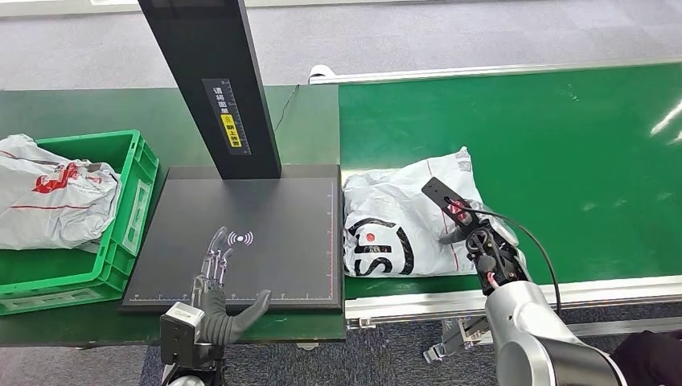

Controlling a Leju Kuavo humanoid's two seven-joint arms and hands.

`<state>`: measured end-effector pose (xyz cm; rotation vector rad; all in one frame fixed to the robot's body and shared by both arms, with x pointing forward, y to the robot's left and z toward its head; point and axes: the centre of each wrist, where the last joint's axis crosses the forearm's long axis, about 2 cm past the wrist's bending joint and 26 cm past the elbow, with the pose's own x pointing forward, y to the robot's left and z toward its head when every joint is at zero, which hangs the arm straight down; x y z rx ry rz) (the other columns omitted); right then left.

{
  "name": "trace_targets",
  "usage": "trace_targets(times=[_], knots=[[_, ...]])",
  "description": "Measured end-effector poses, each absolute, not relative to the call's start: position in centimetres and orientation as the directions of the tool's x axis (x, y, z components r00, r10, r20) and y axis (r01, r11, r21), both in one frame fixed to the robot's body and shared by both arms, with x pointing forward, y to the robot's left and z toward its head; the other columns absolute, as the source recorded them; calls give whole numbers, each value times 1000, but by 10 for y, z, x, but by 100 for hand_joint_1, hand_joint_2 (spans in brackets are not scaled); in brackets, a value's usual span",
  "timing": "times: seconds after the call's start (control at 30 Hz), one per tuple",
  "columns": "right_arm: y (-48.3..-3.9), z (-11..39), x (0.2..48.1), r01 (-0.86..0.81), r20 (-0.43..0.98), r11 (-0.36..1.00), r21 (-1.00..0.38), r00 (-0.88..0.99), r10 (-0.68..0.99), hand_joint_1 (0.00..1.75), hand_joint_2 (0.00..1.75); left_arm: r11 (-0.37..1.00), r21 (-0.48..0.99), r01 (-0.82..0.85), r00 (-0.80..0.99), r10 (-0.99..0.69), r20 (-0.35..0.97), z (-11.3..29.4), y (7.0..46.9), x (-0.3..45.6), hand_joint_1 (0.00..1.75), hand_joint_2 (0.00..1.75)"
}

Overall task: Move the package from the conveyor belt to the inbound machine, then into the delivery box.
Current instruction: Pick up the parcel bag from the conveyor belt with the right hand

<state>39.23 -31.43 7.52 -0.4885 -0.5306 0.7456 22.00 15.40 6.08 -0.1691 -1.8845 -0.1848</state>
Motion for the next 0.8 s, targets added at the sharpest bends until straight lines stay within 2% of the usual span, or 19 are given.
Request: trace_targets(times=[0.27, 0.5, 0.63, 0.67, 0.8], knots=[[-313, 77, 394, -509, 260, 620, -597, 608, 750, 0, 175, 977, 43, 209, -315, 25, 949, 61, 154, 220, 0, 175], [-309, 85, 401, -584, 160, 543, -603, 578, 800, 0, 175, 979, 39, 202, -315, 27, 949, 61, 154, 221, 0, 175], [-306, 91, 405, -609, 135, 514, -604, 558, 819, 169, 175, 979, 35, 199, -313, 29, 949, 61, 154, 221, 0, 175], [-305, 91, 406, -613, 134, 510, -603, 553, 823, 174, 175, 980, 34, 197, -312, 30, 950, 61, 155, 221, 0, 175], [-303, 91, 405, -632, 141, 498, -594, 528, 838, 175, 175, 981, 32, 191, -312, 30, 950, 61, 155, 221, 0, 175]])
